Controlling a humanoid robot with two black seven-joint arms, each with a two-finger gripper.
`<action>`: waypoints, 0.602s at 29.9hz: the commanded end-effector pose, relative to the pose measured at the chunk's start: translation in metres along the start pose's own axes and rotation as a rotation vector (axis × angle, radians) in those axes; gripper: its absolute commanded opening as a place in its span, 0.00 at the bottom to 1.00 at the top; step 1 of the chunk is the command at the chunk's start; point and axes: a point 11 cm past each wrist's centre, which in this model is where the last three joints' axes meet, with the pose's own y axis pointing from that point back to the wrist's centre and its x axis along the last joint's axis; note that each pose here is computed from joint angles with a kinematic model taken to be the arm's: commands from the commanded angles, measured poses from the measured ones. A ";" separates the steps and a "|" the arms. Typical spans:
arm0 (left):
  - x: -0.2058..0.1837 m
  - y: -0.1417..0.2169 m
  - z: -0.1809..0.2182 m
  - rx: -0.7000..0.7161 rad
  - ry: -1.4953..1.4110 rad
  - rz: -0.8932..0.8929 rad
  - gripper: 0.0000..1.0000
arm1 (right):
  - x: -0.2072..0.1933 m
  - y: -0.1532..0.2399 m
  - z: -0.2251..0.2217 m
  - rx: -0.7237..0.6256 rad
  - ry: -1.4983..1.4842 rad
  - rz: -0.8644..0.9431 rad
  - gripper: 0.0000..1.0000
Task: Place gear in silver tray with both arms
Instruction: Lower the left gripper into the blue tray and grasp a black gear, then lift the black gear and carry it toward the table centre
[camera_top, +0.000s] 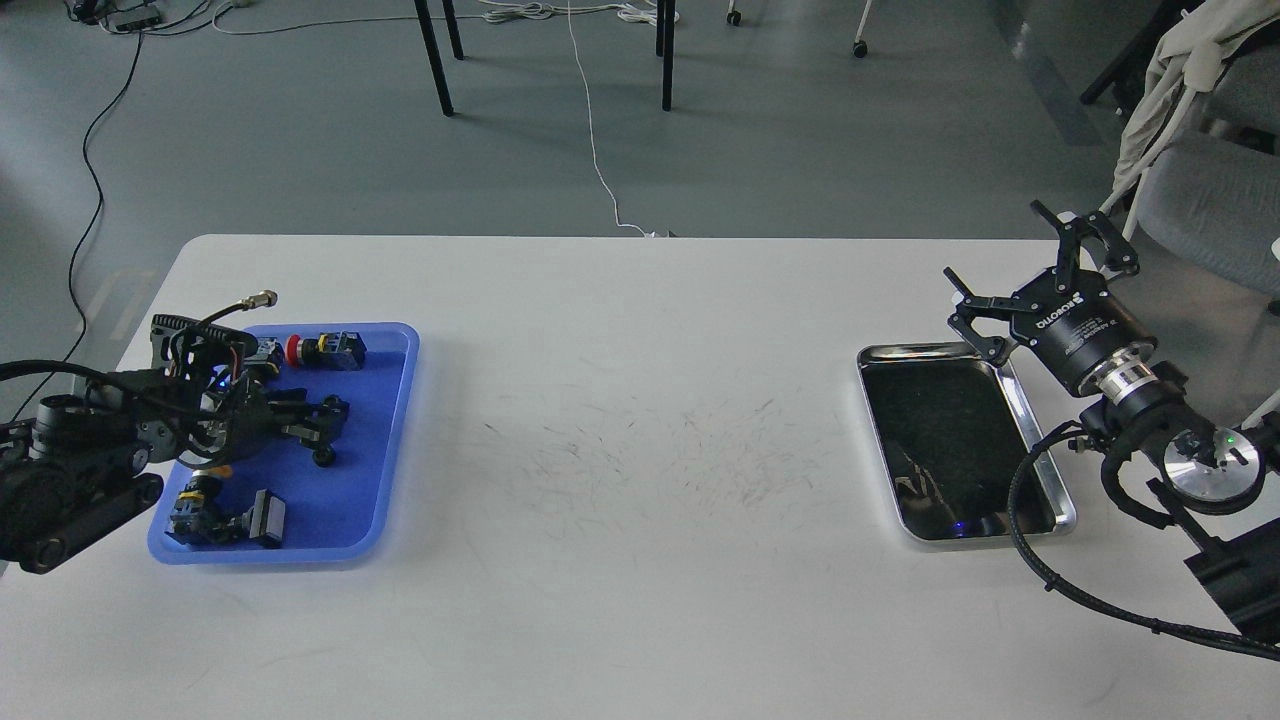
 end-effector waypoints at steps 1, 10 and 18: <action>-0.001 0.000 -0.001 0.005 0.001 -0.005 0.18 | 0.000 0.000 0.000 0.002 -0.002 0.000 0.99; 0.011 0.004 -0.001 -0.002 0.008 0.014 0.09 | 0.000 0.000 0.000 0.001 -0.001 0.000 0.99; 0.121 0.070 0.052 -0.096 -0.066 0.142 0.08 | -0.003 -0.003 -0.005 0.009 0.003 -0.008 0.99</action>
